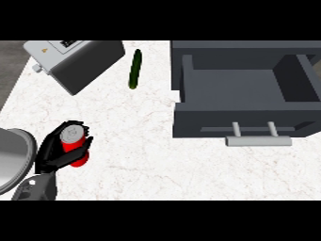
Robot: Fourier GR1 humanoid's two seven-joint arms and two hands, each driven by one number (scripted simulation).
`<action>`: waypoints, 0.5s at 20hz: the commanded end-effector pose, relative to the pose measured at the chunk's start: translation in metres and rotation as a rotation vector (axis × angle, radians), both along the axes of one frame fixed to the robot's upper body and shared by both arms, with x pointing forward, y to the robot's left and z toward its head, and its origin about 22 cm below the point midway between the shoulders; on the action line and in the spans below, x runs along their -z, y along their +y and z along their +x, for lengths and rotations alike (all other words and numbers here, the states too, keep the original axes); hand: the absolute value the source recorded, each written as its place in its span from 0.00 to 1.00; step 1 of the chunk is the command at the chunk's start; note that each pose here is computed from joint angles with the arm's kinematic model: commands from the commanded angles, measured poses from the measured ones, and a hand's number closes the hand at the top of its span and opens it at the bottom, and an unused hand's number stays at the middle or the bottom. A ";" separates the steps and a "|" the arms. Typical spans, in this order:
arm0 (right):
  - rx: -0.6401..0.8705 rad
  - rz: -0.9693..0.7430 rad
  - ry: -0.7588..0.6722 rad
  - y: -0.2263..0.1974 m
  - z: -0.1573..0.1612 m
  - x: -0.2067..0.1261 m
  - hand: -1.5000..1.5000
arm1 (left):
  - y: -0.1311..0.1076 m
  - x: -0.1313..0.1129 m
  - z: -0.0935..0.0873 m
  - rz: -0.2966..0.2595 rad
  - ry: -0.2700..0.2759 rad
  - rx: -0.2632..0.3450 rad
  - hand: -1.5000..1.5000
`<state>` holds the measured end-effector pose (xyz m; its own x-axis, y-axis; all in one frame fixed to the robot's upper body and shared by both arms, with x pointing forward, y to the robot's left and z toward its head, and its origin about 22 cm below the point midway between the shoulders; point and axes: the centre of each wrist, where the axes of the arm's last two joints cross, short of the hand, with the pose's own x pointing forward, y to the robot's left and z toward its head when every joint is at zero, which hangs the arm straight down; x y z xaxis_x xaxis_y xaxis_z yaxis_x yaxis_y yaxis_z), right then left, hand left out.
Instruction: Pick up the can, place it into the drawer and close the drawer
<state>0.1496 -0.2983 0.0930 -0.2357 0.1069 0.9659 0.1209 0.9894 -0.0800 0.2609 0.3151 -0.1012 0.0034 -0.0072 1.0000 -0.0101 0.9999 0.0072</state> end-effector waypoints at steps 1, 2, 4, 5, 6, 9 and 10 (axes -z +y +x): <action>0.009 -0.004 0.001 -0.003 0.009 -0.001 0.00 | -0.007 -0.019 0.002 -0.056 -0.006 0.044 1.00; 0.008 0.030 -0.008 -0.001 -0.005 0.008 0.00 | -0.012 -0.016 0.000 -0.032 -0.006 0.041 1.00; 0.002 -0.003 0.007 -0.003 -0.006 0.021 0.00 | -0.022 -0.021 0.005 -0.052 -0.015 0.067 1.00; -0.005 0.008 0.014 0.008 -0.002 0.001 0.00 | -0.008 -0.034 0.011 -0.055 -0.037 0.081 1.00; -0.009 0.011 -0.013 0.000 -0.014 -0.003 0.00 | -0.036 -0.029 0.007 -0.064 -0.056 0.068 1.00; 0.008 0.010 0.004 -0.016 0.011 0.003 0.00 | -0.018 -0.044 0.010 -0.069 -0.070 0.058 1.00; 0.010 0.008 -0.018 0.003 0.001 -0.001 0.00 | -0.036 -0.038 0.006 -0.067 -0.077 0.008 1.00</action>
<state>0.1488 -0.2987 0.0896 -0.2391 0.0992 0.9659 0.1232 0.9898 -0.0711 0.2683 0.2959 -0.0683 -0.0489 0.0523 0.9974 0.0444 0.9978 -0.0502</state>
